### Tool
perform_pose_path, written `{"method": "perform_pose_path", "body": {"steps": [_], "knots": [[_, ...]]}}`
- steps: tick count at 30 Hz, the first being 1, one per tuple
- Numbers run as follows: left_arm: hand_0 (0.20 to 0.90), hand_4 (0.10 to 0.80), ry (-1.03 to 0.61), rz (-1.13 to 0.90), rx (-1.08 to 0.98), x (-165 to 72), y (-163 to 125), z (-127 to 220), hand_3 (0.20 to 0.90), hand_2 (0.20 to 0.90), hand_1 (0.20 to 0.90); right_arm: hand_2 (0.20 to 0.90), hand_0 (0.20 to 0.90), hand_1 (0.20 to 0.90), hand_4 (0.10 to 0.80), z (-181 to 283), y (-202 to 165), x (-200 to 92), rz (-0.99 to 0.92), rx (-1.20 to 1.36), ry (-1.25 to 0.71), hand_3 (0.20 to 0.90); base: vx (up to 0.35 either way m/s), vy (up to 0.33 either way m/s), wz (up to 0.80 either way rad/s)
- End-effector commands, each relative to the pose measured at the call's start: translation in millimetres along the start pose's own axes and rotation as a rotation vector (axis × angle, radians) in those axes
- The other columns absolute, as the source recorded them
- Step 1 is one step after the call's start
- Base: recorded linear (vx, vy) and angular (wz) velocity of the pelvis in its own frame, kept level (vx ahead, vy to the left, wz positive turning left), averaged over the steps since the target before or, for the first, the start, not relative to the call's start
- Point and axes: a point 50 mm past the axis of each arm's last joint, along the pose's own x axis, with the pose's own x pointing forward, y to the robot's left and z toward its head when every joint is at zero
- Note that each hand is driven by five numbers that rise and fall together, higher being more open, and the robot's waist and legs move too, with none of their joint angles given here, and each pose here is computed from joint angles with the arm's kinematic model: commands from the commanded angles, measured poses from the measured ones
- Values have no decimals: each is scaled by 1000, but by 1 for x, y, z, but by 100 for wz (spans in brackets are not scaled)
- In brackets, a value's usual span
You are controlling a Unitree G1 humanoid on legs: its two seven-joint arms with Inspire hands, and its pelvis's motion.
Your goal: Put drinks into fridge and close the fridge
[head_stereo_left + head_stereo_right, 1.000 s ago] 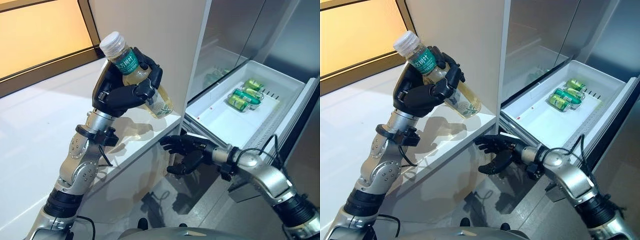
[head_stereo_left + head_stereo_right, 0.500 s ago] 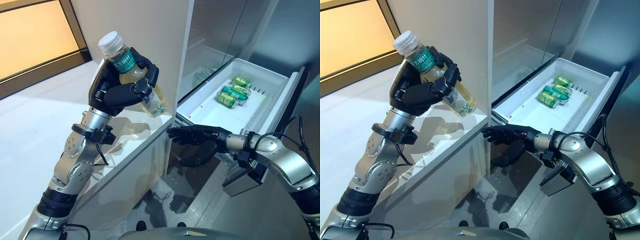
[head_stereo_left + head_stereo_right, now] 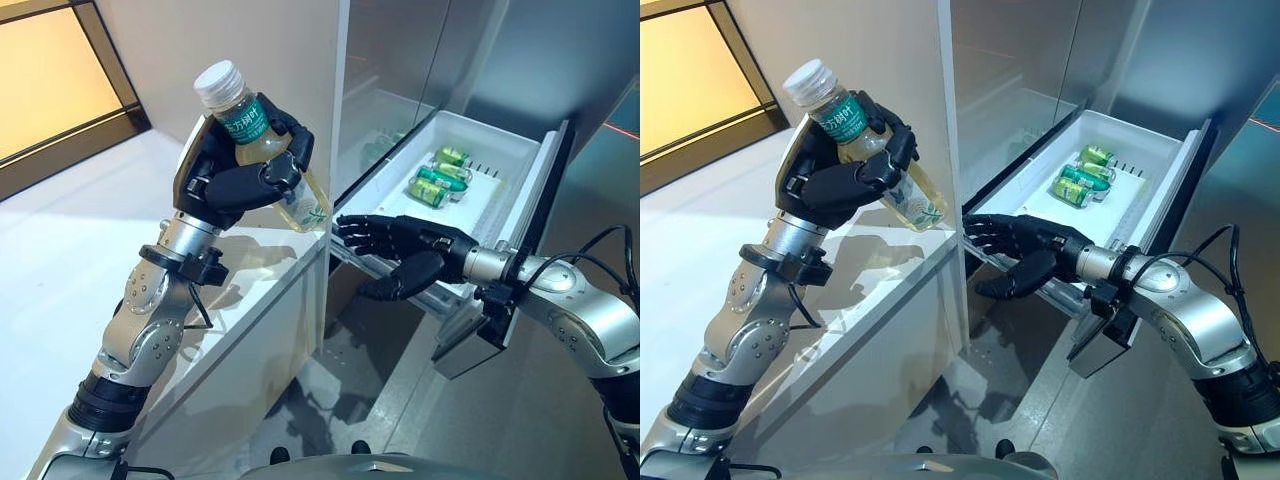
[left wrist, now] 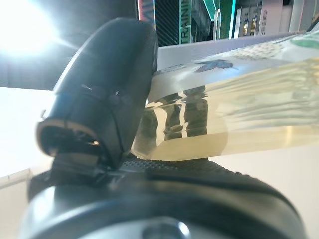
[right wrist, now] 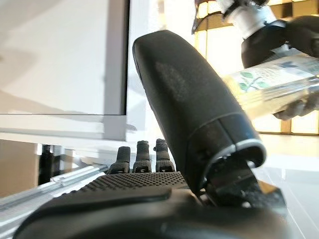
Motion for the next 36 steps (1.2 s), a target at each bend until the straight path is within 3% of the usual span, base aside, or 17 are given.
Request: {"method": "perform_pose_path", "body": {"steps": [1,22,36], "knots": [[300,100,-304,-177,67,41,-23,49,200,300,300,900,900,900,800,53,5,9,29,-76,-271,900,0,0,0],[300,100,-118,-373,25,54,-60,13,200,300,300,900,900,900,800,68,36,54,124,-28,-308,900,0,0,0],[300,100,-115,-286,270,57,-49,4,200,300,300,900,900,900,800,59,58,63,328,182,-246,900,0,0,0]]}}
